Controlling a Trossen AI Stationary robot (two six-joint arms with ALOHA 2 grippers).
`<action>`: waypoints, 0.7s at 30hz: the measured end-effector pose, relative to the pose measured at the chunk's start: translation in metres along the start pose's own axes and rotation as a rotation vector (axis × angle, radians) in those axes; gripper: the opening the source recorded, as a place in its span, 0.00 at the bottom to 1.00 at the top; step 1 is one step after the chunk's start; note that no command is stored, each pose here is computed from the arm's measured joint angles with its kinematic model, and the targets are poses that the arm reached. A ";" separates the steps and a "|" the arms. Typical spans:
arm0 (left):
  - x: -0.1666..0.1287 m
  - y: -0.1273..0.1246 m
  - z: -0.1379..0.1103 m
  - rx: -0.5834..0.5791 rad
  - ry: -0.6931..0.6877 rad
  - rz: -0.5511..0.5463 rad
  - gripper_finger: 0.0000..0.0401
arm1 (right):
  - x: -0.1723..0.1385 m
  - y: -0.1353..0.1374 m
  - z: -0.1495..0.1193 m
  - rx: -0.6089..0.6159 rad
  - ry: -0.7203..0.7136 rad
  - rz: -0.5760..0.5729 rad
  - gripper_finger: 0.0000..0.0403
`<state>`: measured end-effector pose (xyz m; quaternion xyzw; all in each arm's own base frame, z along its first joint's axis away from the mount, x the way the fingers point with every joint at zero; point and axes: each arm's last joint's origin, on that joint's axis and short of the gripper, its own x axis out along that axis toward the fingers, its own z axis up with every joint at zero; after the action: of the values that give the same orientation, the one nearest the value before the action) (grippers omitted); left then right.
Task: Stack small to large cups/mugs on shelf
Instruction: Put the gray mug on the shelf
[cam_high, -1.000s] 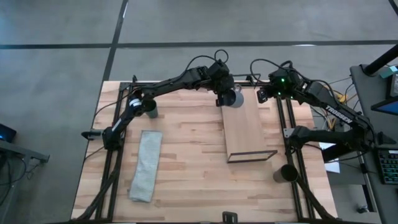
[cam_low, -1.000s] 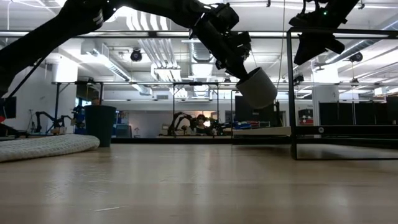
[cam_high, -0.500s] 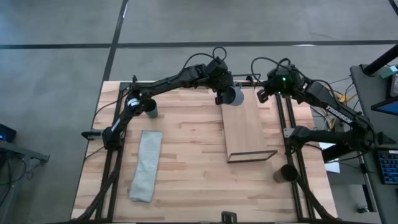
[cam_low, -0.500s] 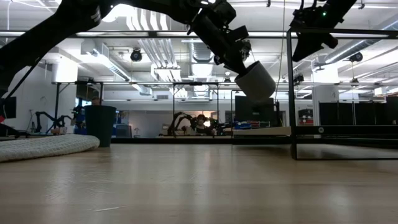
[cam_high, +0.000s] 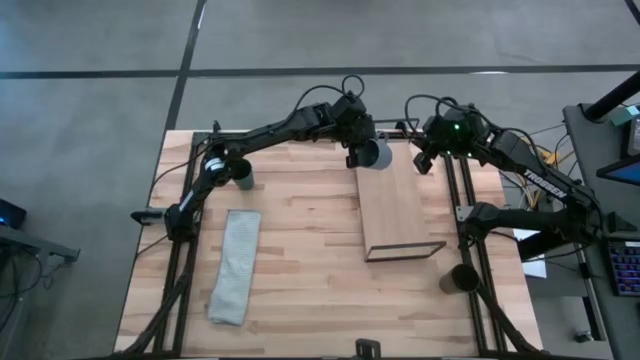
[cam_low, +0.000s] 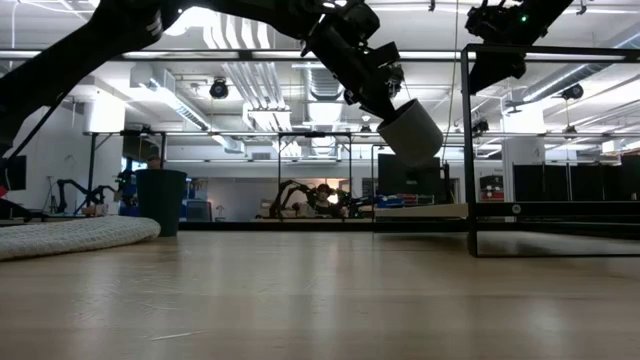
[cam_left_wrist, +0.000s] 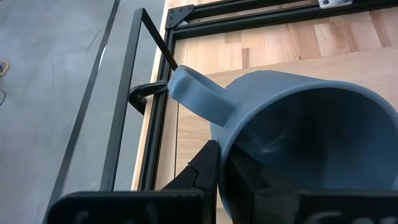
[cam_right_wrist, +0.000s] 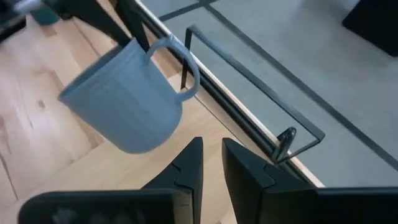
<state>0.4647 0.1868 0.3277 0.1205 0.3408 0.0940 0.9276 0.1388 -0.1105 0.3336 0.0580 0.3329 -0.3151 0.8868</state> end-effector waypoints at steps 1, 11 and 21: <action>0.000 0.000 0.000 0.000 0.000 0.000 0.00 | 0.000 0.000 0.001 0.006 -0.009 -0.001 0.14; 0.000 0.001 0.000 -0.001 -0.001 0.004 0.00 | -0.001 0.000 0.002 0.008 -0.019 0.002 0.36; 0.000 0.004 -0.001 -0.005 -0.001 0.011 0.00 | 0.000 0.000 0.001 0.087 -0.011 0.000 0.56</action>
<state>0.4636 0.1908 0.3279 0.1200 0.3394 0.0997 0.9276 0.1390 -0.1106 0.3345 0.0950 0.3141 -0.3297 0.8852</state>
